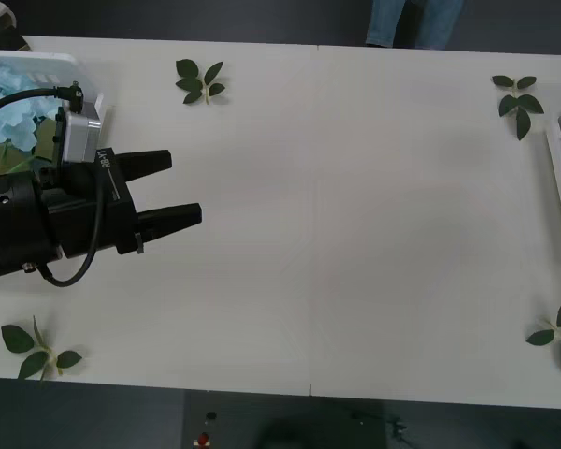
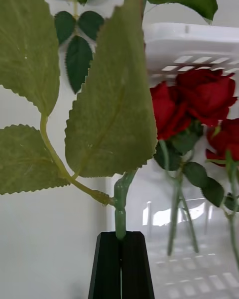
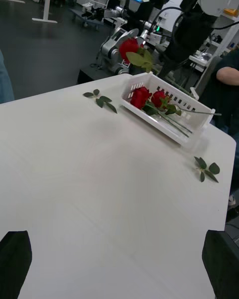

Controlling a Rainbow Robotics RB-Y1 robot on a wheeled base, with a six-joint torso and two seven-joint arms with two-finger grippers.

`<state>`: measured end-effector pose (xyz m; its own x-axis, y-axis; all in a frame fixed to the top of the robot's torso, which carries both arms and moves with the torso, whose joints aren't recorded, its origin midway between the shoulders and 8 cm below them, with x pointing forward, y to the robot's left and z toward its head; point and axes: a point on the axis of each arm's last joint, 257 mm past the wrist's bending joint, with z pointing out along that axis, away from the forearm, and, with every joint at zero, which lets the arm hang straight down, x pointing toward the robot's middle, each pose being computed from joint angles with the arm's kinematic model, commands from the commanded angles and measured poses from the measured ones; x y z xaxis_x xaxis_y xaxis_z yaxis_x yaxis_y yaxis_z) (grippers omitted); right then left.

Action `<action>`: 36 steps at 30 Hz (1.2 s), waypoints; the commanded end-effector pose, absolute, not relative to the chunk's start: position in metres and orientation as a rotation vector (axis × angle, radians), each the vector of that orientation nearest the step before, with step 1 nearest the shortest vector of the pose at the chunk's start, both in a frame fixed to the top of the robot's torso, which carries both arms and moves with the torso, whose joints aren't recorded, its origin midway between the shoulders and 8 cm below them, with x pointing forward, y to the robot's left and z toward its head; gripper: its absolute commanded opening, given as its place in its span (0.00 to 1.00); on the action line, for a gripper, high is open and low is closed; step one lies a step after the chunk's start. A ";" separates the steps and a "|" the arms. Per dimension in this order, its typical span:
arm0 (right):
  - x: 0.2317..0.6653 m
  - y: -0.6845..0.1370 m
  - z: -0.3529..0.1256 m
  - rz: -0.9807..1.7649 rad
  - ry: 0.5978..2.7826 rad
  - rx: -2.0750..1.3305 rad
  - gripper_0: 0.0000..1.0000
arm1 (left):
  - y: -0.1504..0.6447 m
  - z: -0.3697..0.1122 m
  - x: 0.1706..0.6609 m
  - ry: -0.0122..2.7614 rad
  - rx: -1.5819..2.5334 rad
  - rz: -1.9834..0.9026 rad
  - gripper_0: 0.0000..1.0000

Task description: Put the red flowers into the right box and the blue flowers into the left box

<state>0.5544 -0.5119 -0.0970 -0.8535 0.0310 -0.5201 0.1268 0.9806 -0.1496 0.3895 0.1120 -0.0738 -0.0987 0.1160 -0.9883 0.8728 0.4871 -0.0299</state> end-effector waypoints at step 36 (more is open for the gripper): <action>0.510 -0.611 -0.131 -0.224 2.642 0.010 1.00 | 0.110 -0.067 0.390 1.536 0.903 -0.790 1.00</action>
